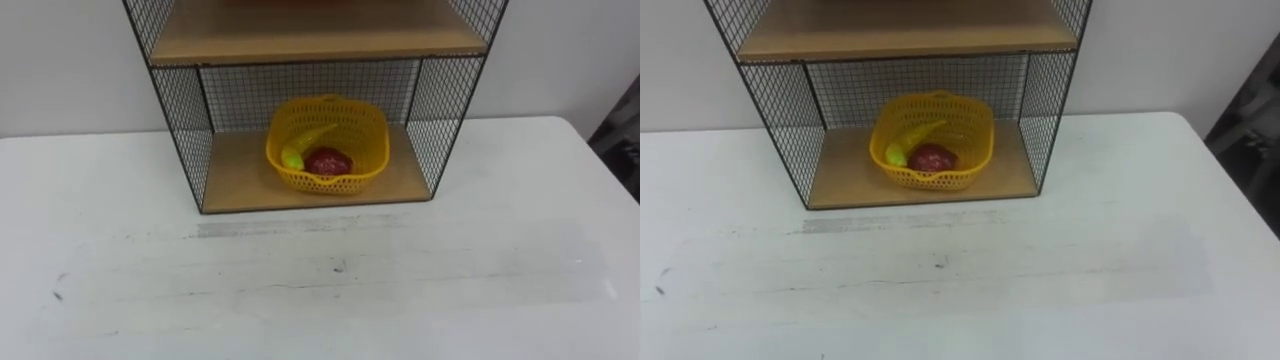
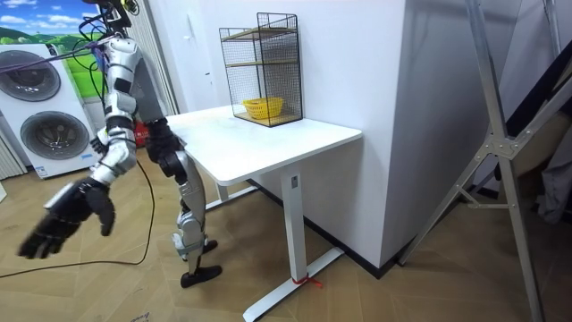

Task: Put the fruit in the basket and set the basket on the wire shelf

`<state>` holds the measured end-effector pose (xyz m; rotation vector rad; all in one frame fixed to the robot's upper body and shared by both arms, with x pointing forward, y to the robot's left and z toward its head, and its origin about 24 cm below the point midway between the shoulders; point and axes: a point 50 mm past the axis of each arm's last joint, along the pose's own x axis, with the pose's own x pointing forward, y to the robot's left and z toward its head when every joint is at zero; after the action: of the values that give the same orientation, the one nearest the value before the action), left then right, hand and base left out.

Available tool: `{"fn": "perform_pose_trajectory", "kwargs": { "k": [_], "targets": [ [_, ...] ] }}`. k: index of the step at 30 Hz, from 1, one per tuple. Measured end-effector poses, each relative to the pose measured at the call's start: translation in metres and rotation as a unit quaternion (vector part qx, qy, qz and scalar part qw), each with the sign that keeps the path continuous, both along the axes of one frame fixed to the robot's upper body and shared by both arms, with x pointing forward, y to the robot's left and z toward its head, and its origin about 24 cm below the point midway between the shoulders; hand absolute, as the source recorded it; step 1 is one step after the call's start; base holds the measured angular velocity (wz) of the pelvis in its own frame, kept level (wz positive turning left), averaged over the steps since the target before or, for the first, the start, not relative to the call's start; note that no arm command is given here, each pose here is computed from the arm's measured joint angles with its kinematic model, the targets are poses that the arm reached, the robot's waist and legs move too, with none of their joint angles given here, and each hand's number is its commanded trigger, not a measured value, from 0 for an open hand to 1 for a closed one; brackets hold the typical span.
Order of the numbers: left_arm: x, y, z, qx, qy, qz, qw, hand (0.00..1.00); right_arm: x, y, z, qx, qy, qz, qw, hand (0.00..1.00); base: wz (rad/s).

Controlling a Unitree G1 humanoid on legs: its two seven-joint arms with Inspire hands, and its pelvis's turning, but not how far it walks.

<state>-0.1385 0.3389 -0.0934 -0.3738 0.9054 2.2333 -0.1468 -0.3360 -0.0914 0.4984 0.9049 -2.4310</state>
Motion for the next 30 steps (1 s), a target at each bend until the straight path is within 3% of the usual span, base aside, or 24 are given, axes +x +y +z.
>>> {"fn": "perform_pose_trajectory", "kwargs": {
  "k": [3, 7, 9, 10, 15, 21, 25, 27, 30],
  "targets": [
    [0.004, -0.030, -0.022, -0.100, -0.001, -0.093, 0.991, 0.00, 0.016, 0.036, -0.028, 0.101, -0.014, 0.056, 0.993, 0.00, -0.01],
    [0.023, -0.043, -0.038, -0.199, 0.021, -0.251, 0.947, 0.00, 0.041, 0.047, -0.043, 0.178, -0.016, 0.173, 0.969, 0.00, 0.00],
    [0.050, -0.044, -0.046, -0.241, 0.045, -0.373, 0.895, 0.00, 0.057, 0.042, -0.046, 0.199, -0.007, 0.255, 0.946, 0.00, 0.00],
    [0.055, -0.045, -0.047, -0.251, 0.052, -0.399, 0.880, 0.00, 0.061, 0.041, -0.047, 0.204, -0.006, 0.271, 0.941, 0.00, -0.05],
    [0.113, -0.051, -0.058, -0.288, 0.079, -0.583, 0.755, 0.00, 0.096, 0.043, -0.057, 0.266, -0.019, 0.402, 0.876, 0.00, 0.00],
    [0.123, -0.060, -0.061, -0.323, 0.135, -0.651, 0.674, 0.00, 0.111, 0.050, -0.062, 0.331, 0.001, 0.509, 0.795, 0.00, -0.01],
    [0.125, -0.064, -0.063, -0.329, 0.151, -0.666, 0.652, 0.00, 0.118, 0.052, -0.064, 0.358, 0.027, 0.572, 0.737, 0.00, 0.00],
    [0.126, -0.068, -0.064, -0.332, 0.164, -0.681, 0.632, 0.00, 0.122, 0.055, -0.066, 0.376, 0.051, 0.618, 0.689, 0.00, 0.00],
    [0.127, -0.071, -0.065, -0.337, 0.171, -0.687, 0.621, 0.00, 0.127, 0.058, -0.068, 0.393, 0.078, 0.664, 0.632, 0.00, 0.00]
  ]
}}
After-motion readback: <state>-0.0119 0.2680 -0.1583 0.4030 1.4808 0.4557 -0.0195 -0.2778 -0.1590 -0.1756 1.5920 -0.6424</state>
